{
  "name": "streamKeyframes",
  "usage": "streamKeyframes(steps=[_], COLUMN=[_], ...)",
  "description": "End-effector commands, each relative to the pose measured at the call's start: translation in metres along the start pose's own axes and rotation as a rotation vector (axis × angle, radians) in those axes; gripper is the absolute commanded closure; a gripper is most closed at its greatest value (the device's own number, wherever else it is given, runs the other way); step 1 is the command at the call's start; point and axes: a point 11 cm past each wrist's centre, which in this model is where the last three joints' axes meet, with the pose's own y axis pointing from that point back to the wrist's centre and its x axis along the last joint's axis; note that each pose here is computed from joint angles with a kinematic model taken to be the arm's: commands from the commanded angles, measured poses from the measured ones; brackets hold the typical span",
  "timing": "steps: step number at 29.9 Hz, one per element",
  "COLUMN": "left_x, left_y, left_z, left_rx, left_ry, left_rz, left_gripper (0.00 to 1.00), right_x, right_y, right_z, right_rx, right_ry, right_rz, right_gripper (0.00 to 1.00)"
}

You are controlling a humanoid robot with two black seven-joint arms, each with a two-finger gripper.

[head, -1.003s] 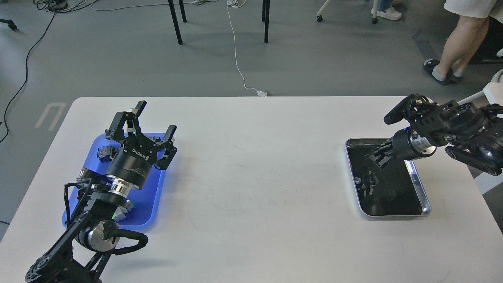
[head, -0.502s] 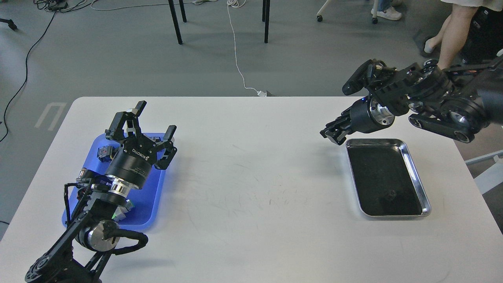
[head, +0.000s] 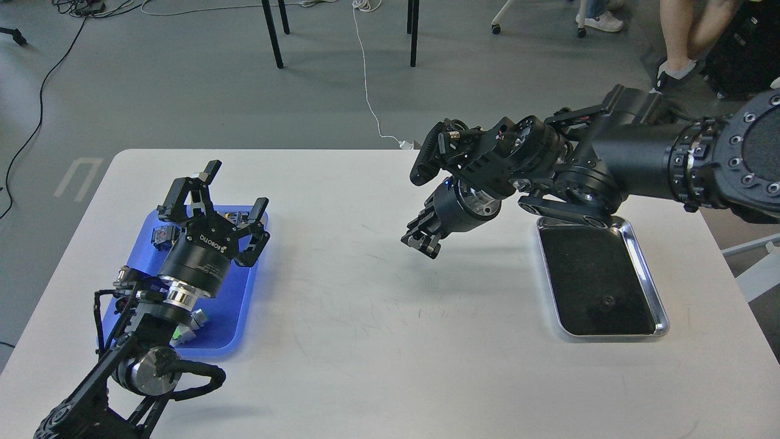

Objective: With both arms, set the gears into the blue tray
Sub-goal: 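Lift the black gear and carry it toward the table center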

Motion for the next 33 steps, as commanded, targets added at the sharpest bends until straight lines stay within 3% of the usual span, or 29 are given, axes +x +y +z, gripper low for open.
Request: streamKeyframes(steps=[1,33], left_x=[0.002,0.007], left_y=[0.002,0.009], left_z=[0.001,0.002], left_rx=[0.001,0.001], left_ry=[-0.004,-0.008], left_rz=[0.003,0.023], left_gripper=[0.02,0.02], right_x=[-0.005,-0.061], right_y=[-0.001,-0.033], right_z=[0.001,-0.03], right_rx=[-0.001,0.101], right_ry=[0.0,-0.022], right_rz=[0.019,0.03], right_gripper=[0.82,0.78])
